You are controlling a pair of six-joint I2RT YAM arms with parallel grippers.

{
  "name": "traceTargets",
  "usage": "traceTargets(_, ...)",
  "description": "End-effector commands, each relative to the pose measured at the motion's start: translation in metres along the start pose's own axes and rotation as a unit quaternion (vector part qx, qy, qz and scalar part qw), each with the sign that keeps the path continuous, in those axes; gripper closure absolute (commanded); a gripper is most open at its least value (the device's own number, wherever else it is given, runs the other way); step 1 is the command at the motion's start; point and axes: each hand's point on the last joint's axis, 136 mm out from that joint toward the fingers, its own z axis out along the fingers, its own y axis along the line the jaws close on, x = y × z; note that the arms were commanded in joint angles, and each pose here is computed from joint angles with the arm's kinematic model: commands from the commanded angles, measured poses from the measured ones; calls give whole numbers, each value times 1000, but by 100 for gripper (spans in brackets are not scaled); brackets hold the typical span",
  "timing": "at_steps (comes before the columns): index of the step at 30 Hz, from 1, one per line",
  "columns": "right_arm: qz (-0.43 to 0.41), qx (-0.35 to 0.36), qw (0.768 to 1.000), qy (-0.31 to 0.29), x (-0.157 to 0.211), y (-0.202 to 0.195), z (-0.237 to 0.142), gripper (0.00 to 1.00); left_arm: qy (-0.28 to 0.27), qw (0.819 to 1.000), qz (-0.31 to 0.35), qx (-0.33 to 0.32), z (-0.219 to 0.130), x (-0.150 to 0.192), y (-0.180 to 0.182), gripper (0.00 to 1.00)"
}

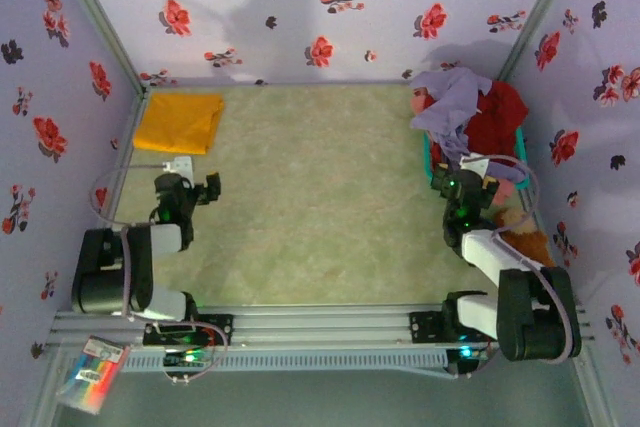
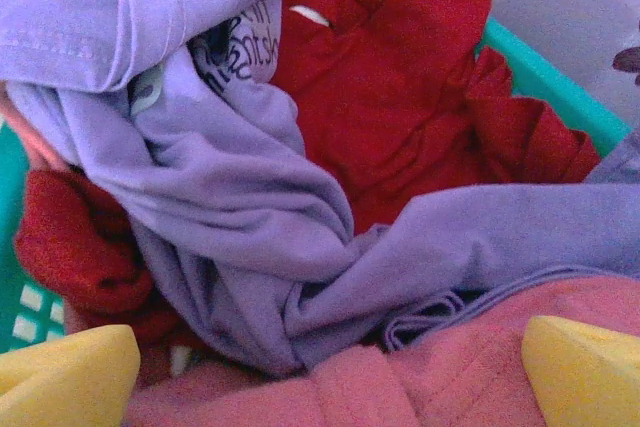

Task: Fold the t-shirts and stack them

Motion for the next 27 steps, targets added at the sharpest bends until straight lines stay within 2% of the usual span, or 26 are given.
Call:
traceTargets(1,36,-21,999,-30,-15,1,7,1,-92,995,2,-28,-8,-23,11,0)
traceTargets(3,48,-41,997,-37,-8,5,9,1,-90,996,3,-26,-9,-23,10,1)
traceTargets(7,29,-103,994,-13,7,30,14,1,-84,996,3,-26,-6,-24,10,1)
traceTargets(13,15,-124,992,-27,13,38,20,1,-39,999,8,-14,13,-28,4,1)
traceTargets(22,2,-136,991,3,29,49,38,1,-37,999,11,-8,14,-27,2,1)
traceTargets(24,3,-121,992,23,32,46,45,1,-37,999,11,-8,13,-27,2,0)
traceTargets(27,6,-117,993,21,30,45,46,1,-36,999,11,-8,14,-27,2,1)
